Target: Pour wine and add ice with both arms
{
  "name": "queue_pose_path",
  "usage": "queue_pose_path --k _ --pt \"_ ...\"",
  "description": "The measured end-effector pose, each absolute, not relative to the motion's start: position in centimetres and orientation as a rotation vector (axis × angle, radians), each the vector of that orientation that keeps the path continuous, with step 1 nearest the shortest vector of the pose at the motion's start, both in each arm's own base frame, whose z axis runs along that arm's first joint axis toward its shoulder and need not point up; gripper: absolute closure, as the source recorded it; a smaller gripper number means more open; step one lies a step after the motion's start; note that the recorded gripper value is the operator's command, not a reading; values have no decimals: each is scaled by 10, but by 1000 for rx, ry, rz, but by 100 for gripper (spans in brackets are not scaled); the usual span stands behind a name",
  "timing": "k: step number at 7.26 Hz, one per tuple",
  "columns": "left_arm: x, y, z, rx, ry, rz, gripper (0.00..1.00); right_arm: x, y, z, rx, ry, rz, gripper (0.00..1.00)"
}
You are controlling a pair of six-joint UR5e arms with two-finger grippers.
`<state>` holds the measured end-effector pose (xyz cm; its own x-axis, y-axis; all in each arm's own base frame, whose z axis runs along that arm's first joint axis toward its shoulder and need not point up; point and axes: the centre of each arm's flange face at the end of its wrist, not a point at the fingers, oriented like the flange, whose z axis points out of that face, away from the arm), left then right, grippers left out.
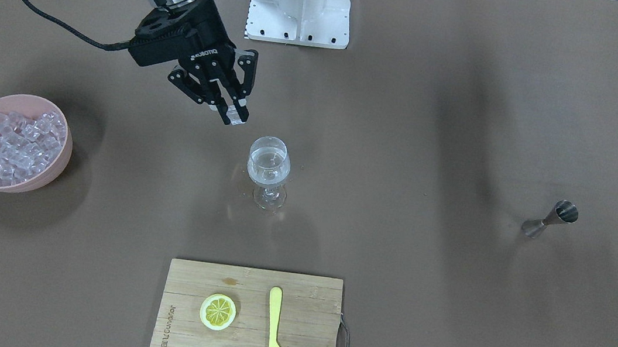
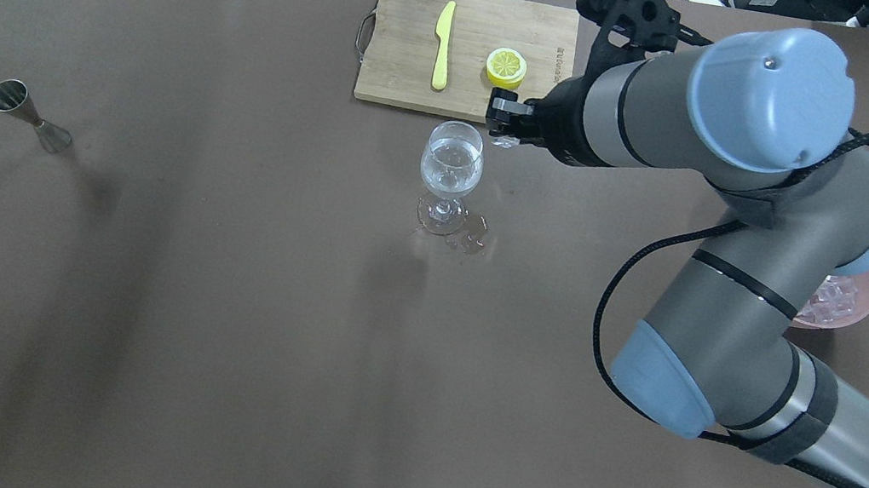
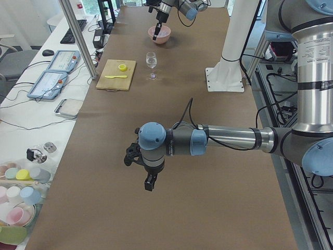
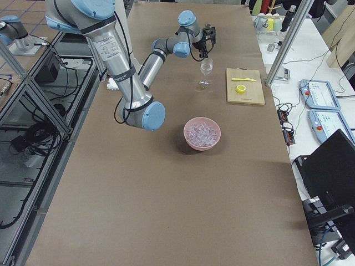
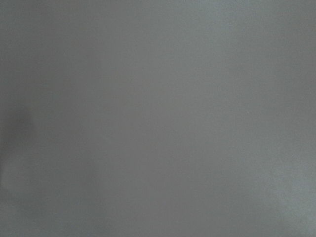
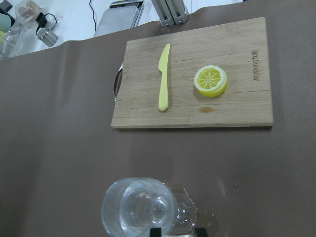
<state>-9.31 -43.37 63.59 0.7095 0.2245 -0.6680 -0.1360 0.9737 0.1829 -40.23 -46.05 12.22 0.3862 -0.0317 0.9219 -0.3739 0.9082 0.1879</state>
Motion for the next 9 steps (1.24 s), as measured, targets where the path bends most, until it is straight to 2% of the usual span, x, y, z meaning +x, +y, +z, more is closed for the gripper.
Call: queue_pose_path --k 3,9 --pt "-93 -433 637 118 757 195 2 -454 -485 85 390 -1150 287 100" --pt "-93 -433 638 119 757 196 2 -455 -488 107 392 -982 188 100"
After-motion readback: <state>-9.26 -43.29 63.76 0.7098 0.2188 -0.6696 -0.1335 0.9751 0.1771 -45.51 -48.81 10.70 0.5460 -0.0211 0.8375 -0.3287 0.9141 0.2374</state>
